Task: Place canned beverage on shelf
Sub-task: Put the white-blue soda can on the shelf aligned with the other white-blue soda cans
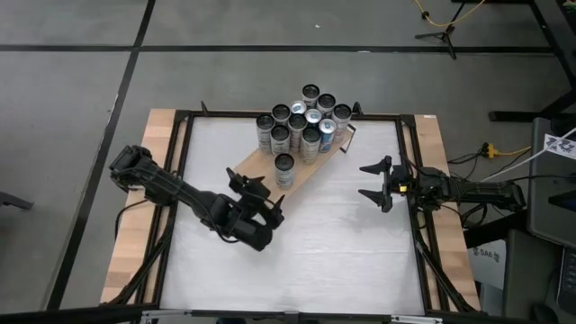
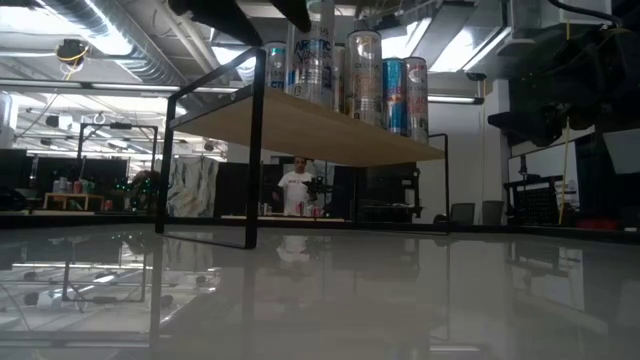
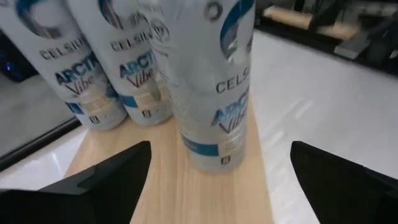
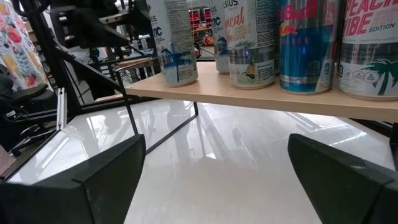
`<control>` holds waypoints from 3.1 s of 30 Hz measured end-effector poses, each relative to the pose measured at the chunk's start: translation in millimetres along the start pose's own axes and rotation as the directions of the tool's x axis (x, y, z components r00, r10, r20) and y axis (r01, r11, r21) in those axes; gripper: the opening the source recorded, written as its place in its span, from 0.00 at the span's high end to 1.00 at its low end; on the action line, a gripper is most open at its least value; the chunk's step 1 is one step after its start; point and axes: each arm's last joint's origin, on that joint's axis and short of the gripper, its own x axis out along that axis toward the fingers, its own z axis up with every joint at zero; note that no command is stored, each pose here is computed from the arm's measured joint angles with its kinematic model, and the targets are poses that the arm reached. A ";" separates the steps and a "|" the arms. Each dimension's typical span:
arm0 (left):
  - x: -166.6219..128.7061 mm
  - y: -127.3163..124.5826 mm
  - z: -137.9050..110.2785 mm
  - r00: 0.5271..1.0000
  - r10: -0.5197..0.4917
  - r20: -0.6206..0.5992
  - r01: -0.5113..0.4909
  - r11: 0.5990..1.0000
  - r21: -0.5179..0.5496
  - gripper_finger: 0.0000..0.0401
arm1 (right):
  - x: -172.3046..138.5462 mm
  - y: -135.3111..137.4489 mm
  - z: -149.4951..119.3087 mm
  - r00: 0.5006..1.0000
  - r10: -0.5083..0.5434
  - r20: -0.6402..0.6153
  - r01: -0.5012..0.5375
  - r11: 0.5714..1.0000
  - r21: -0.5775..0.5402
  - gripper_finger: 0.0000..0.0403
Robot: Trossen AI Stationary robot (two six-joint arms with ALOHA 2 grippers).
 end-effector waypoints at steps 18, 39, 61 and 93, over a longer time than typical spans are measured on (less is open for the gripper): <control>8.2 -1.0 -14.8 0.997 0.029 0.067 -0.026 0.998 -0.053 0.40 | 0.0 0.0 0.0 1.000 0.000 -0.001 0.000 1.000 0.000 0.04; 38.7 9.7 -0.1 0.997 0.078 0.023 -0.076 0.996 -0.052 0.44 | 0.0 -0.1 -0.1 1.000 0.000 -0.001 0.000 1.000 0.000 0.04; 51.6 11.8 7.1 0.999 0.045 -0.018 -0.046 0.999 -0.018 0.44 | 0.0 0.0 0.0 1.000 0.000 -0.001 0.000 1.000 0.000 0.04; 69.1 32.6 8.2 0.984 0.166 -0.069 -0.168 0.986 -0.011 0.44 | 0.0 0.0 -0.1 1.000 0.000 -0.001 0.000 1.000 0.000 0.04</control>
